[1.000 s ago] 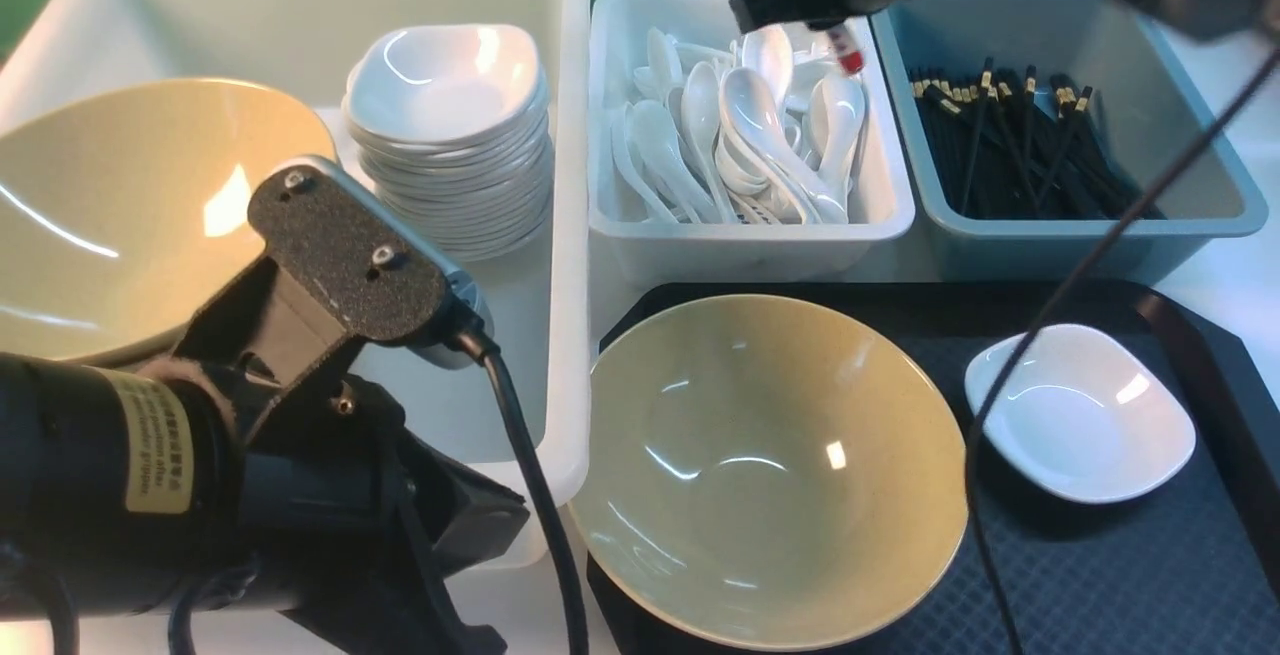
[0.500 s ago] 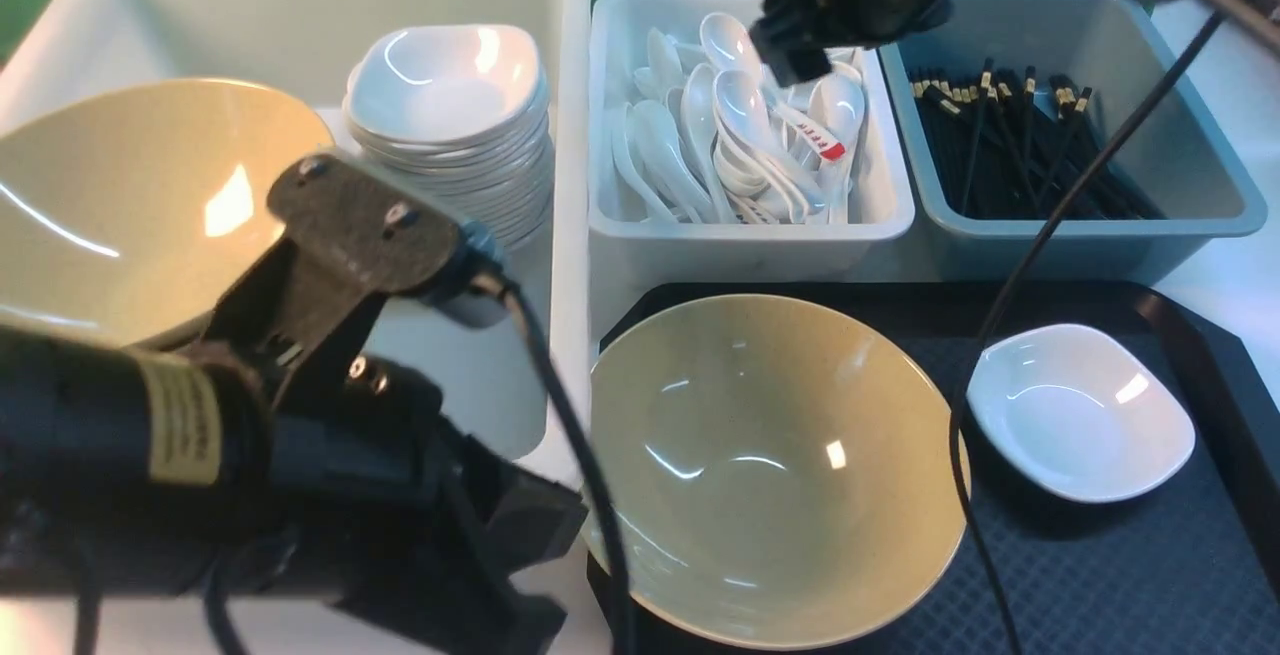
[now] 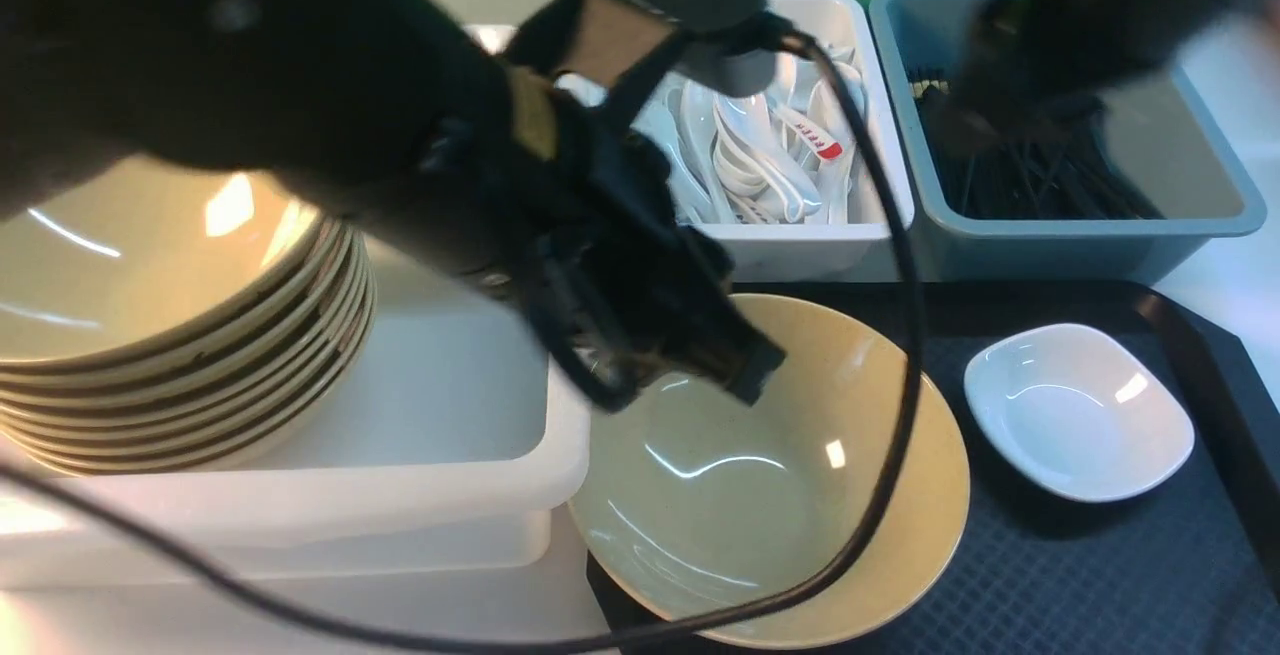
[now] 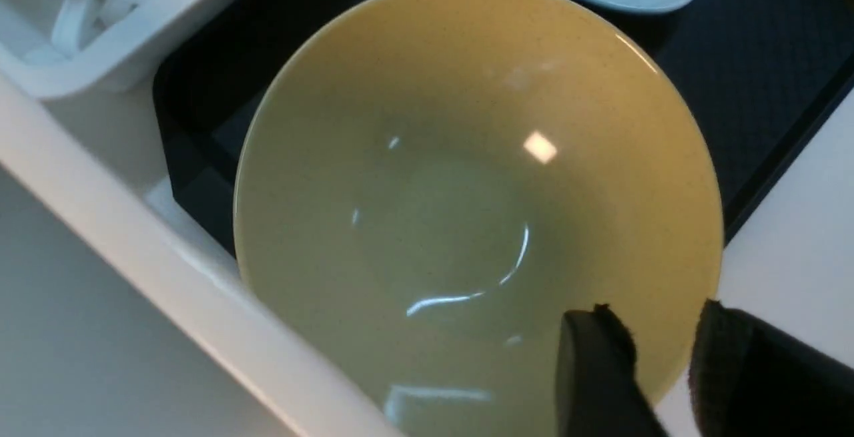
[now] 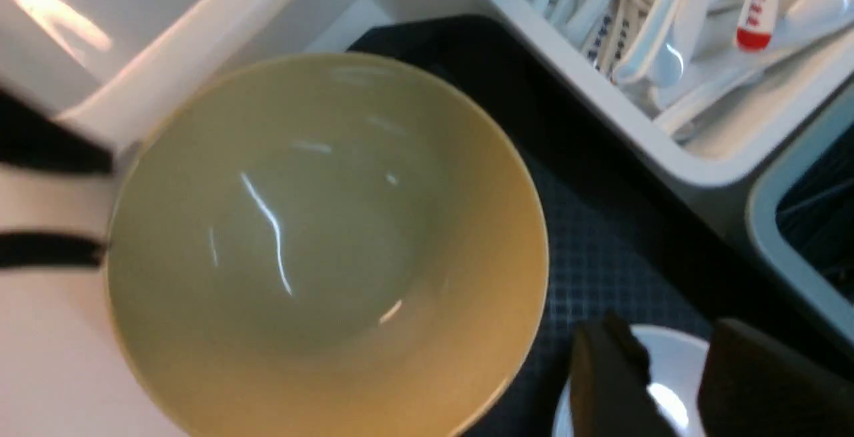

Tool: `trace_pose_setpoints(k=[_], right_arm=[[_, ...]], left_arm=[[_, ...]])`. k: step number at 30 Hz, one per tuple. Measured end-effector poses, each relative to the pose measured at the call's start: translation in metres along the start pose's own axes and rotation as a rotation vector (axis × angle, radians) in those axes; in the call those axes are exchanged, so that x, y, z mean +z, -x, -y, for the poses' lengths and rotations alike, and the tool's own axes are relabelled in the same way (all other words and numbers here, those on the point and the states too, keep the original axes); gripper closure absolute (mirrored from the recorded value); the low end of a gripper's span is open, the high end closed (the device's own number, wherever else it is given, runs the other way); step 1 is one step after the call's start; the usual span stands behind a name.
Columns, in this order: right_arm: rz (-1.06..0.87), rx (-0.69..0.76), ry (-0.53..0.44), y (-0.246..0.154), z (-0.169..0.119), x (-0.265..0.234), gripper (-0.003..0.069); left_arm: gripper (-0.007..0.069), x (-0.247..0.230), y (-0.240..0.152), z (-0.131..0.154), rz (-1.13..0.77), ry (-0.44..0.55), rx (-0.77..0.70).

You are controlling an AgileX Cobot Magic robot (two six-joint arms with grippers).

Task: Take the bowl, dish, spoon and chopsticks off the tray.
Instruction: Use the left arm to grab the yellow noodle bowl on the left

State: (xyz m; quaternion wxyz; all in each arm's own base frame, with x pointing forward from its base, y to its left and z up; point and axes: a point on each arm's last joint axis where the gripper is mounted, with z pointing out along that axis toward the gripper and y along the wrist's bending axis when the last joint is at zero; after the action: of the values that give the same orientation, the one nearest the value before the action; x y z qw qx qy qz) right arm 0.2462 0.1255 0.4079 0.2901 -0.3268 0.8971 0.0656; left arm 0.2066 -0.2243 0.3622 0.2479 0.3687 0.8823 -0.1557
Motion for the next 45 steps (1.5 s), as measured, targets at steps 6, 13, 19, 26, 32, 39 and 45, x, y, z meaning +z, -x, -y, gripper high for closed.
trace_pose_setpoints(k=[6, 13, 19, 26, 32, 39, 45], right_arm=[[0.063, 0.057, -0.002, -0.074, -0.019, -0.012, 0.0501], [0.03, 0.079, 0.013, -0.134, -0.033, -0.007, 0.0503], [-0.016, 0.102, 0.025, -0.149, -0.037, -0.004, 0.0503], [-0.015, 0.102, 0.025, -0.15, -0.037, -0.004, 0.0498], [0.004, 0.075, 0.02, -0.148, -0.037, -0.004, 0.0491], [0.031, 0.065, 0.014, -0.146, -0.036, -0.004, 0.0487], [0.036, 0.055, 0.012, -0.145, -0.036, -0.004, 0.048]], left_arm=[[0.0203, 0.047, 0.028, -0.01, -0.172, 0.074, 0.059], [0.0157, 0.094, 0.054, -0.042, -0.266, 0.144, 0.034], [0.0157, 0.116, 0.06, -0.088, -0.287, 0.129, -0.005], [0.0157, 0.143, 0.053, -0.099, -0.336, 0.071, 0.065], [0.0157, 0.16, 0.055, -0.097, -0.302, 0.04, 0.097], [0.0221, 0.188, 0.048, -0.1, -0.325, 0.013, 0.08], [0.0536, 0.195, 0.045, -0.095, -0.356, -0.05, 0.05]])
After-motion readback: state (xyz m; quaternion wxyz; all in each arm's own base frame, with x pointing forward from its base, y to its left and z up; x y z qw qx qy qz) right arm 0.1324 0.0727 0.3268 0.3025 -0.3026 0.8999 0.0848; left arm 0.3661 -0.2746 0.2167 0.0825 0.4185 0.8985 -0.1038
